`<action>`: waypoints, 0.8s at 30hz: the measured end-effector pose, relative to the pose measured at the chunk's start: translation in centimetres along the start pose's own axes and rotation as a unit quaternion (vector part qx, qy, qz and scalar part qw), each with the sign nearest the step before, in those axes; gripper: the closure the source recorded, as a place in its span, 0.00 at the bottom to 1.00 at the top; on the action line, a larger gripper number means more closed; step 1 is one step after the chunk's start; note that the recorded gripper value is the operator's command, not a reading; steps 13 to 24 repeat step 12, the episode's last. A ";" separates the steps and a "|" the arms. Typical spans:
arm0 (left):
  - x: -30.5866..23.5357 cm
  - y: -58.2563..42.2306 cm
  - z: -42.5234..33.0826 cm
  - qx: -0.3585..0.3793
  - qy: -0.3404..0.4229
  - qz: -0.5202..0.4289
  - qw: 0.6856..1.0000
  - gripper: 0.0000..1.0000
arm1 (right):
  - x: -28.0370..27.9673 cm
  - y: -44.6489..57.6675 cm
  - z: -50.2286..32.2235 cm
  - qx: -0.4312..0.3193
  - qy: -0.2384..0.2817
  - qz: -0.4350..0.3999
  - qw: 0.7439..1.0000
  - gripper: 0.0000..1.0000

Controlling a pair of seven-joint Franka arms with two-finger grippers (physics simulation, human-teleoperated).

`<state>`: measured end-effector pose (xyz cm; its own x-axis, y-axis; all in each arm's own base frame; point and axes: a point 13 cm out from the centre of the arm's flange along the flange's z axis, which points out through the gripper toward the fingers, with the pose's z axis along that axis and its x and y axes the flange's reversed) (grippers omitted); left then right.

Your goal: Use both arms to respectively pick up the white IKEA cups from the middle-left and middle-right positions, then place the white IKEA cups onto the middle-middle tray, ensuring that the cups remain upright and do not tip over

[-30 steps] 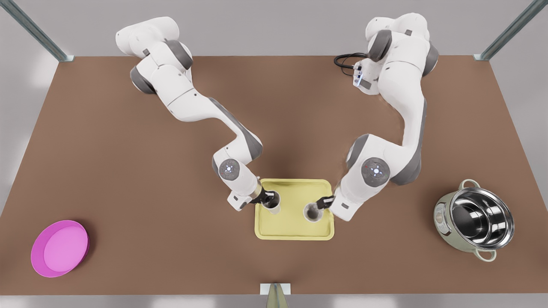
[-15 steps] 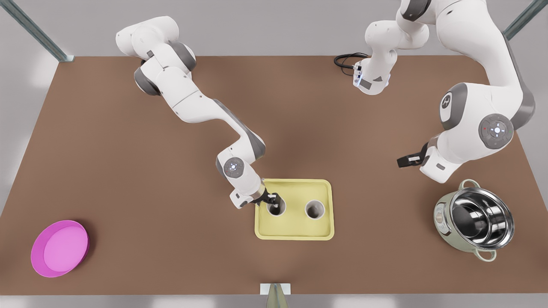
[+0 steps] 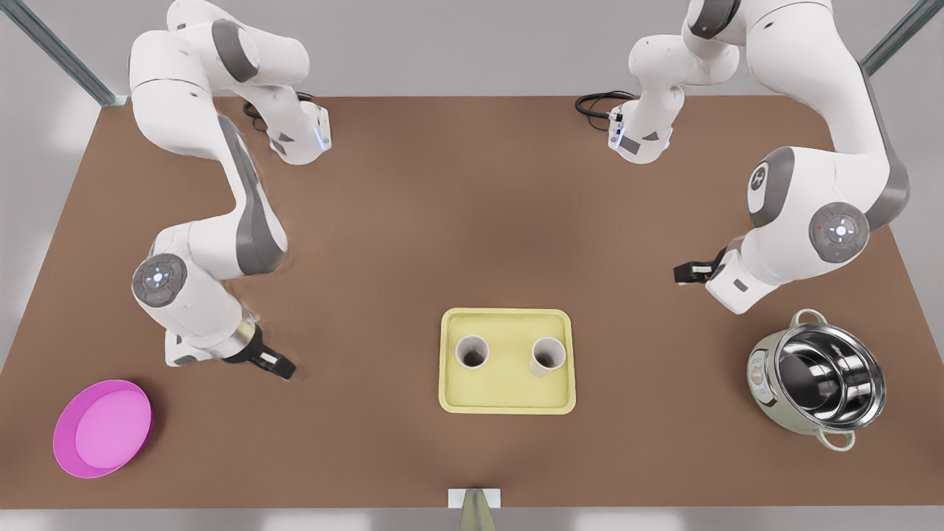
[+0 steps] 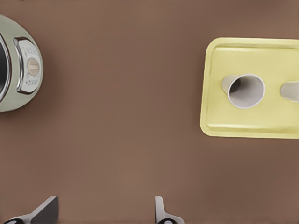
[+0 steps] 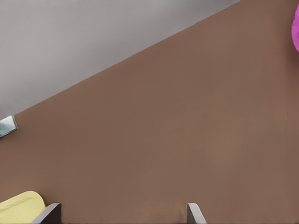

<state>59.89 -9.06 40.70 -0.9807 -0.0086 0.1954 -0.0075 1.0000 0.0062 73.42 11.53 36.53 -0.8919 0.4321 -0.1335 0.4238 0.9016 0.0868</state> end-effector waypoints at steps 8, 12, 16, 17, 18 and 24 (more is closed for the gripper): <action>-0.1 -0.2 0.5 -0.002 0.004 0.023 1.000 0.00 | 7.5 -11.5 -15.0 0.097 0.031 -0.105 0.989 0.00; -0.1 -0.3 0.5 -0.002 0.005 0.031 1.000 0.00 | 10.0 -11.9 -15.3 0.095 0.067 -0.149 0.982 0.00; -0.1 -0.3 0.5 -0.002 0.005 0.031 1.000 0.00 | 10.0 -11.9 -15.3 0.095 0.067 -0.149 0.982 0.00; -0.1 -0.3 0.5 -0.002 0.005 0.031 1.000 0.00 | 10.0 -11.9 -15.3 0.095 0.067 -0.149 0.982 0.00; -0.1 -0.3 0.5 -0.002 0.005 0.031 1.000 0.00 | 10.0 -11.9 -15.3 0.095 0.067 -0.149 0.982 0.00; -0.1 -0.3 0.5 -0.002 0.005 0.031 1.000 0.00 | 10.0 -11.9 -15.3 0.095 0.067 -0.149 0.982 0.00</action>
